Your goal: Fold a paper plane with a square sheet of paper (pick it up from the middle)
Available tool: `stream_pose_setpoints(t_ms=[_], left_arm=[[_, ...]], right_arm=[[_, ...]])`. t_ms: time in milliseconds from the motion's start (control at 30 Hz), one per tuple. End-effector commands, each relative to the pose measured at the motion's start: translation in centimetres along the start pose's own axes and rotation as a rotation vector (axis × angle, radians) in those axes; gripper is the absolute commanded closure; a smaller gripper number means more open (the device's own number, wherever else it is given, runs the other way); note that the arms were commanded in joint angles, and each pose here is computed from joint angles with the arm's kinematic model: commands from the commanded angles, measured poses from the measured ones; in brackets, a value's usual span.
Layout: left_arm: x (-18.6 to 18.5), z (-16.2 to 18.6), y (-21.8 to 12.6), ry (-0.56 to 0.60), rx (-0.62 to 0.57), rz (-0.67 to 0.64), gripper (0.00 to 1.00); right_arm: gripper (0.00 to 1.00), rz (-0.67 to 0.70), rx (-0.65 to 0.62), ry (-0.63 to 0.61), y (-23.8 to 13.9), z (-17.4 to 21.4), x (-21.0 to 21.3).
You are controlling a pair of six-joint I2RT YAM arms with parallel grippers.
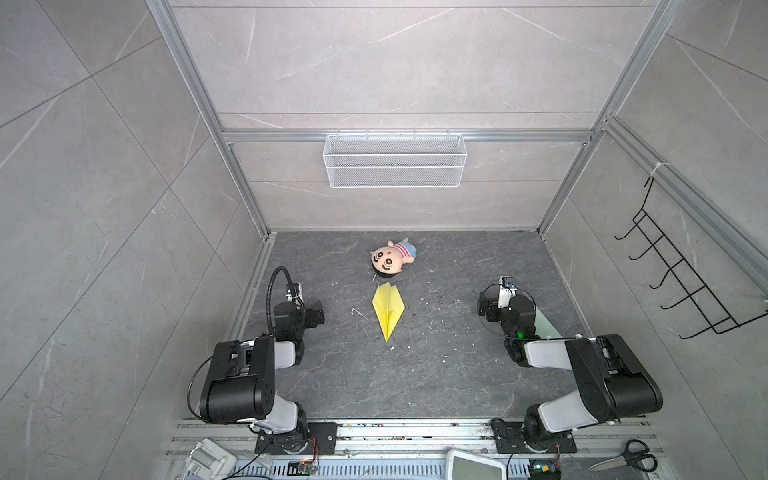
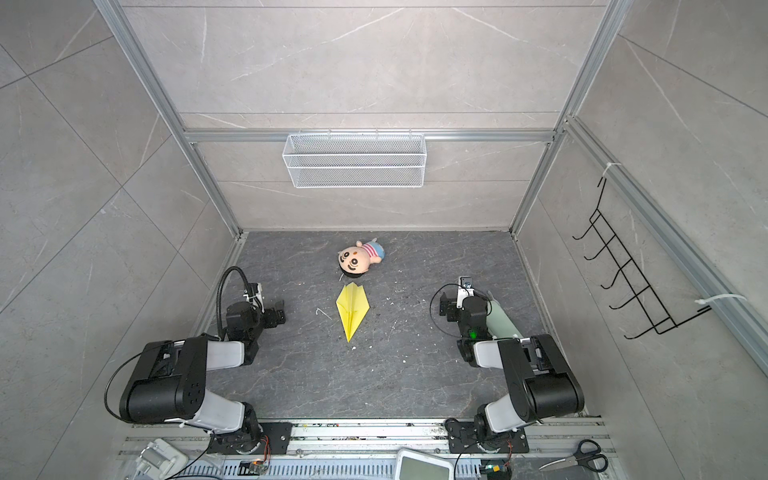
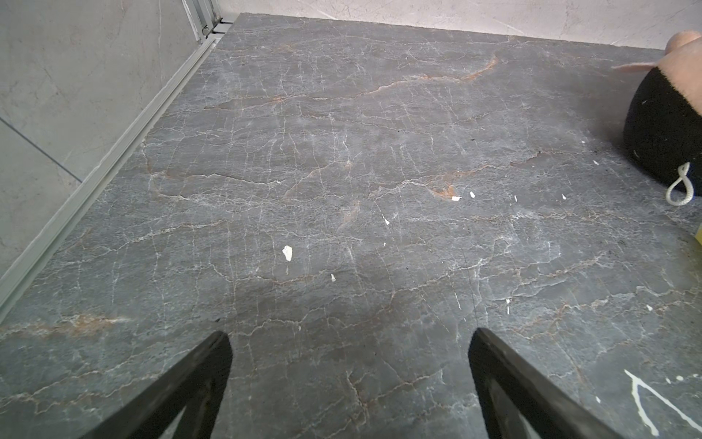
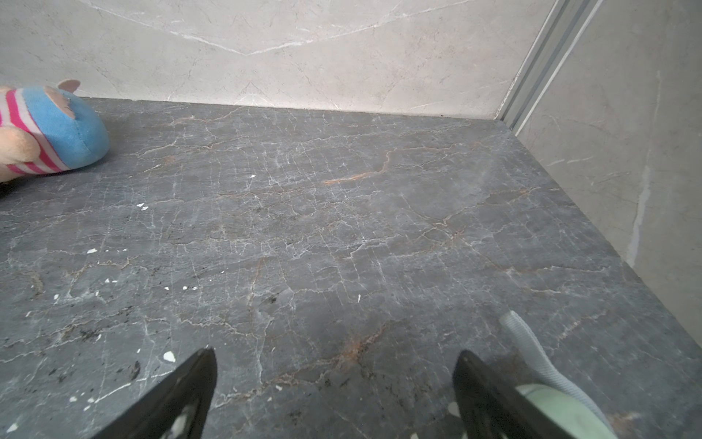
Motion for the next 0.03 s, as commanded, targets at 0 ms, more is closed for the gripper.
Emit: stream_pose_setpoints(t_ms=[0], left_arm=[[-0.2,-2.37,0.15,-0.003,-0.082,0.015,0.0]], right_arm=[[0.01,-0.006,-0.007,0.014,0.07,-0.09,0.04]])
Point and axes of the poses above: each gripper's point midway between its finger pads, its own y axis out along the fingers, its own x axis along the line the jaws close on, z = x × y, the point moved 2 cm from there along -y, back along the fingers, and after that the axes turned 3 degrees about -y, right-handed, at the moved point
